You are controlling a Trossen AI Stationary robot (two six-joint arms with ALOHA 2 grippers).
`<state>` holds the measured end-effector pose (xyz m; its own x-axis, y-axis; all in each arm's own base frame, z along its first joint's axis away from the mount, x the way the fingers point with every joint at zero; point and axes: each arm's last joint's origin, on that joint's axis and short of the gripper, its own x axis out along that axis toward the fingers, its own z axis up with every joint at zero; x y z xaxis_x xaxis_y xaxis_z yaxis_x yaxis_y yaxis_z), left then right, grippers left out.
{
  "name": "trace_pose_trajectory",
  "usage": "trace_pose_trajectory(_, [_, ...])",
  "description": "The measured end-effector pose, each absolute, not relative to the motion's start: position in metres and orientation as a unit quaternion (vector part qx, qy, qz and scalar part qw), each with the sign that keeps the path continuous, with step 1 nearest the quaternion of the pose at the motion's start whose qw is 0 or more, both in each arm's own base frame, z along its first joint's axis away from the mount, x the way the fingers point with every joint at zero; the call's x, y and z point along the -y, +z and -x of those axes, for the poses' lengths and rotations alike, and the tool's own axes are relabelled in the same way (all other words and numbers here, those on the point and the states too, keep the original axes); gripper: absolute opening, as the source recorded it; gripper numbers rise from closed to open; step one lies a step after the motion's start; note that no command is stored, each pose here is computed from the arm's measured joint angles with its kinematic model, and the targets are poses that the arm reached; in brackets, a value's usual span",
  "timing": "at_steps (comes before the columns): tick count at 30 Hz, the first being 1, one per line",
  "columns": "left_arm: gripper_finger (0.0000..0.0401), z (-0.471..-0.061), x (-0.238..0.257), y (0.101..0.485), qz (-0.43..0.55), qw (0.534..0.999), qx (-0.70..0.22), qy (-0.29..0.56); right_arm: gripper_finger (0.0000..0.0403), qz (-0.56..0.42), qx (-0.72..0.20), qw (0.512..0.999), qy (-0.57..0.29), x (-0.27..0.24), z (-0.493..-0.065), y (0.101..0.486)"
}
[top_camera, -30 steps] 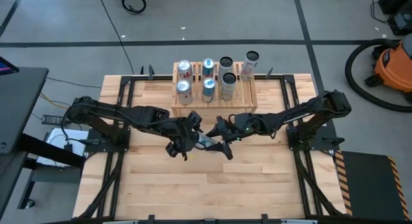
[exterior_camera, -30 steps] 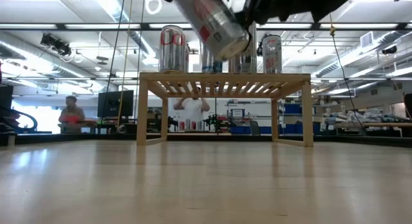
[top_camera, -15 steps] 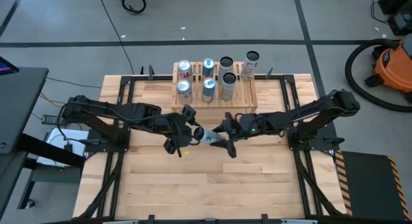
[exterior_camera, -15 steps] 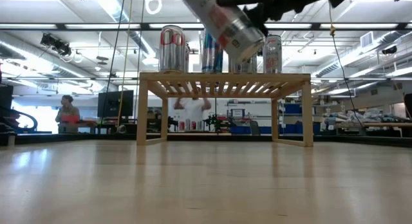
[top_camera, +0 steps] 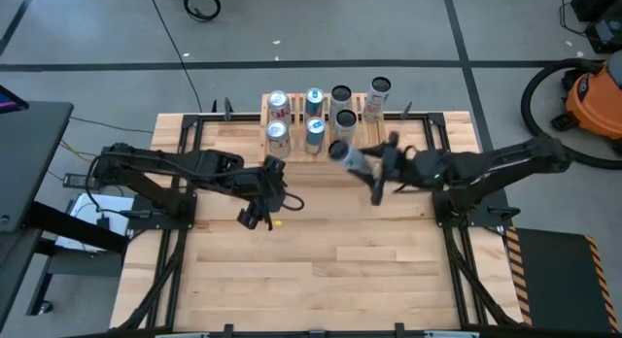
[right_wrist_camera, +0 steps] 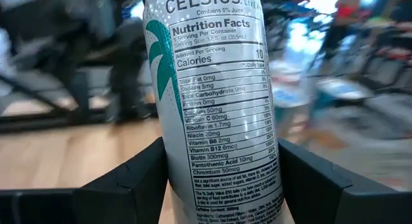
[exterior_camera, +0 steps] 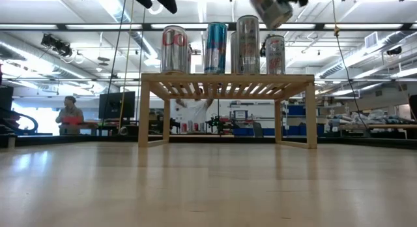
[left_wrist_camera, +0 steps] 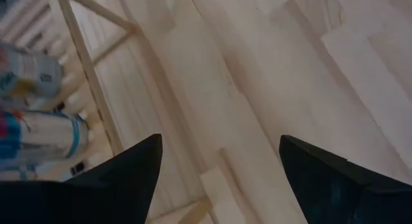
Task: Place canned beverage on shelf
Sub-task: Put the white-pink soda can aligned with the other white-pink soda can on the shelf
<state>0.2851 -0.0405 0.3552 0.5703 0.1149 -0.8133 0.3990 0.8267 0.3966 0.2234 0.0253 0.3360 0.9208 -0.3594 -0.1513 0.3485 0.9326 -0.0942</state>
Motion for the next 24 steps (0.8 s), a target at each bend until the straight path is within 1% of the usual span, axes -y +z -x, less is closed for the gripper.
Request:
trace_pose_trajectory(6, [0.0314, -0.282, 0.035, 0.353, -0.258, 0.835, -0.481, -0.072, 0.0254, 0.054, -0.042, 0.972, -0.226, -0.014, -0.188, 0.351])
trace_pose_trajectory(10, [0.0314, -0.282, 0.035, 0.352, -0.258, 0.834, -0.482, -0.072, 0.0259, 0.046, -0.017, 0.969, -0.24, -0.006, -0.163, 0.349])
trace_pose_trajectory(13, [0.0314, -0.282, 0.035, 0.352, -0.258, 0.834, -0.482, -0.072, 0.0257, 0.04, -0.002, 0.967, -0.251, -0.001, -0.147, 0.34])
trace_pose_trajectory(17, [0.0314, -0.282, 0.035, 0.353, -0.258, 0.835, -0.481, -0.072, 0.0255, 0.034, 0.041, 0.967, -0.251, 0.004, -0.134, 0.322])
trace_pose_trajectory(20, [0.0314, -0.282, 0.035, 0.353, -0.258, 0.836, -0.48, -0.072, 0.0258, 0.042, 0.069, 0.97, -0.231, 0.007, -0.132, 0.307])
trace_pose_trajectory(24, [0.0314, -0.283, 0.035, 0.353, -0.258, 0.839, -0.474, -0.07, 0.0259, 0.035, 0.078, 0.968, -0.237, 0.012, -0.133, 0.285])
